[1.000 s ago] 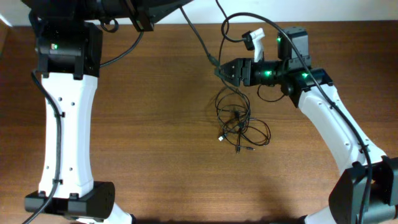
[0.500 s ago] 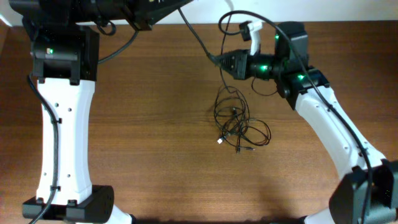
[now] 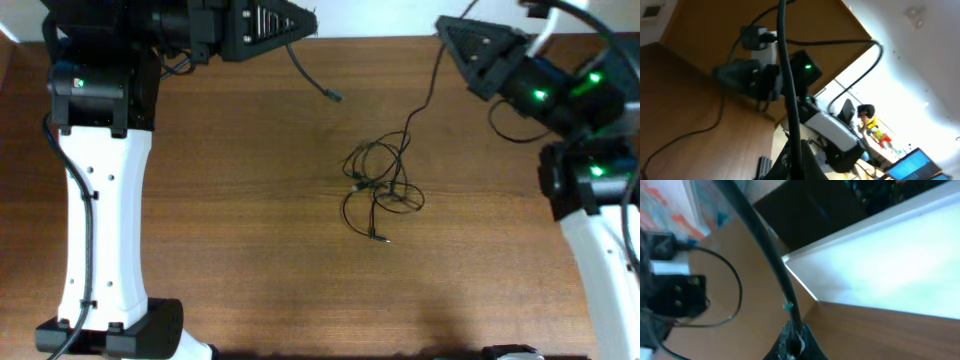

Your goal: Untangle cables

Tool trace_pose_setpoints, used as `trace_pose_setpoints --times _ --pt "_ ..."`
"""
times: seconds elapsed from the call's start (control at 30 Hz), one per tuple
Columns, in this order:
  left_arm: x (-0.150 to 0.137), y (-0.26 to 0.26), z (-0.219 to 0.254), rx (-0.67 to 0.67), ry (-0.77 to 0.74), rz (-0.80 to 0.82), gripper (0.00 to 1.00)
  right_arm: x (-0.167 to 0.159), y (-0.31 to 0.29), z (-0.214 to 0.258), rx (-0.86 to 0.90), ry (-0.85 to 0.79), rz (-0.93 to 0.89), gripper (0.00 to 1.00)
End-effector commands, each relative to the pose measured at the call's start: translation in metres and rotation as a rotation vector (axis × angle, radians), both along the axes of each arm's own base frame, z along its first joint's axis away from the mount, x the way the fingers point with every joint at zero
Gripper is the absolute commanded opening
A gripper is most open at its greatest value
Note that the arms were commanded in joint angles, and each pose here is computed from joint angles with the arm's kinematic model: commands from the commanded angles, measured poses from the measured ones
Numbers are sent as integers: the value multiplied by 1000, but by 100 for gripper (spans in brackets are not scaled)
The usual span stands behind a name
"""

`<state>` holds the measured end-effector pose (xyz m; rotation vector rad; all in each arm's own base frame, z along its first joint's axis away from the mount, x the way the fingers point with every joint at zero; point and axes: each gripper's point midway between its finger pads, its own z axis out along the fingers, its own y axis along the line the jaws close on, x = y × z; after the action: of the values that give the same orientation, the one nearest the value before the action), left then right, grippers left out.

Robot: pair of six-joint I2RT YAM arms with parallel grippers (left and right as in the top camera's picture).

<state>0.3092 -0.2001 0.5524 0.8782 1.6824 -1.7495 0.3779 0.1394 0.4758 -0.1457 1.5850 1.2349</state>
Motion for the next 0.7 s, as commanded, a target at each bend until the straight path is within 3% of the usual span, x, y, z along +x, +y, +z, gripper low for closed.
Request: trace_pose_setpoints --times 0.0,0.27,0.33,0.4,0.5,0.6,0.67 --pt "17 0 -10 -8 -99 19 0 -17 -10 27 45 -36 -45 4" --pt "106 2 -60 44 27 330 0 -13 -12 7 23 54 -74 4" --pt "147 25 -105 203 89 622 0 -1 -24 -21 -31 139 -171 4" --pt "169 61 -156 437 171 900 0 2 -29 -42 -68 211 -208 4" --pt "165 94 -199 696 223 1078 0 1 -28 -45 -83 215 -205 4" --pt "156 105 -216 832 219 1118 1 -2 -18 -21 -38 131 -160 4" --pt "149 109 -224 885 242 1128 15 -8 -6 8 -18 -3 -127 4"
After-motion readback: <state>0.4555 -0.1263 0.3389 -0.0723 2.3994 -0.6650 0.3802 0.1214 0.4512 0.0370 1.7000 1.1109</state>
